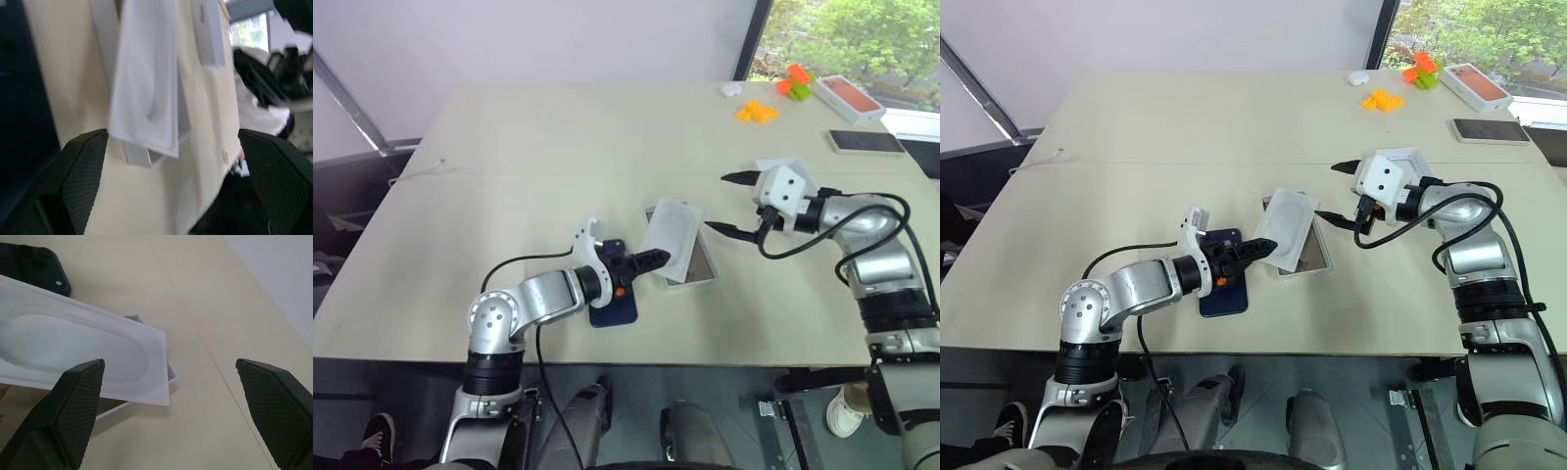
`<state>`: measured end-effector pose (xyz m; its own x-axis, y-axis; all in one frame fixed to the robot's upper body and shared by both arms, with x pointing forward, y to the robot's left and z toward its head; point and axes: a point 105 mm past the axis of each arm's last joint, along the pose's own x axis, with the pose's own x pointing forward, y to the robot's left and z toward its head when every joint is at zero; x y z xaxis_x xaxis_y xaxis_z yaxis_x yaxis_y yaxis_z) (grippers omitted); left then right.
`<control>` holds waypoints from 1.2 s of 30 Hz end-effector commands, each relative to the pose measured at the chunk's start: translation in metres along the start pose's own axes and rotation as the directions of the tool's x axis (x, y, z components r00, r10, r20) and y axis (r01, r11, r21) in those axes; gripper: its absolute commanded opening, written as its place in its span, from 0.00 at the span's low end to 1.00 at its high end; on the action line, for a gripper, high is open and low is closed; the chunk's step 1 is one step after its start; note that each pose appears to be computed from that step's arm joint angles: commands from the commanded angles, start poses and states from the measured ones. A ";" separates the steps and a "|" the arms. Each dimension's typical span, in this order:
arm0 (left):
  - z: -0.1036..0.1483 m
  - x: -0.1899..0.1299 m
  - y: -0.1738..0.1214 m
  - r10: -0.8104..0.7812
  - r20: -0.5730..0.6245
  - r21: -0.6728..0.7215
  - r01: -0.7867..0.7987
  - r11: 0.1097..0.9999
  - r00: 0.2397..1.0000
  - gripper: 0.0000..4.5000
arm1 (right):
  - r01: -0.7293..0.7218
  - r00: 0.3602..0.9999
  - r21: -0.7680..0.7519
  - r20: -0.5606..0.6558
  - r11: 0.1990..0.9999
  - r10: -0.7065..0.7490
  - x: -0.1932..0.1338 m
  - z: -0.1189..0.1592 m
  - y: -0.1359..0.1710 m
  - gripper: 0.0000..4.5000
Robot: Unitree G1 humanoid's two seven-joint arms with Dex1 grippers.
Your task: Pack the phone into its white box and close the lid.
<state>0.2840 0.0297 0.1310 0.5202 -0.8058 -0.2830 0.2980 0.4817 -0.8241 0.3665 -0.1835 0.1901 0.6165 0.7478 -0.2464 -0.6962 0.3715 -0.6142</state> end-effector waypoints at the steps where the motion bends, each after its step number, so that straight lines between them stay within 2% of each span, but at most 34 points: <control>1: 0.002 -0.010 -0.011 -0.044 -0.005 0.075 0.044 0.996 0.999 0.99 | 0.033 0.999 -0.035 0.036 0.999 -0.032 -0.002 0.013 -0.009 1.00; 4: 0.013 -0.023 -0.007 -0.030 0.030 0.135 0.026 0.991 0.999 0.99 | 0.026 0.999 0.006 0.047 1.000 -0.027 -0.002 0.015 -0.008 1.00; 9: 0.028 -0.052 0.004 0.021 0.035 0.322 -0.031 0.946 0.999 0.99 | 0.004 0.998 0.098 0.063 0.995 -0.010 0.003 0.019 -0.005 1.00; 12: 0.032 -0.066 0.015 0.051 0.039 0.359 -0.062 0.931 0.998 0.99 | -0.009 0.998 0.132 0.070 0.991 0.000 0.008 0.021 0.000 1.00; 14: 0.037 -0.069 0.022 0.069 0.058 0.361 -0.086 0.928 0.996 0.99 | -0.024 0.997 0.127 0.078 0.992 0.014 0.011 0.024 0.005 1.00; 17: 0.054 -0.061 0.034 0.130 0.152 0.361 -0.178 0.915 0.980 0.99 | -0.023 0.997 0.114 0.078 0.993 0.014 0.014 0.024 0.005 1.00; 19: 0.056 -0.052 0.031 0.099 0.172 0.364 -0.157 0.918 0.980 0.99 | -0.017 0.997 0.110 0.075 0.994 0.009 0.014 0.024 0.004 1.00; 22: 0.059 -0.043 0.030 0.066 0.194 0.302 -0.124 0.945 0.979 0.82 | -0.013 0.997 0.095 0.073 0.995 0.006 0.014 0.024 0.003 1.00; 26: 0.068 -0.028 0.020 0.030 0.222 0.308 -0.099 0.946 0.975 0.40 | 0.005 0.999 0.076 0.054 0.997 -0.009 0.010 0.021 -0.002 1.00; 30: 0.068 -0.009 0.026 0.074 0.211 0.325 -0.142 0.935 0.975 0.01 | 0.007 0.998 0.073 0.054 0.997 -0.011 0.010 0.020 -0.001 1.00; 36: 0.049 0.013 0.033 0.094 0.131 0.308 -0.131 0.942 0.987 0.00 | 0.015 0.998 0.062 0.057 0.998 -0.019 0.009 0.021 -0.002 1.00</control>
<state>0.3408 0.0582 0.1206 0.6585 -0.6874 -0.3065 0.4366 0.6806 -0.5883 0.3657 -0.1641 0.1896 0.5931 0.7704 -0.2339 -0.7421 0.4104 -0.5300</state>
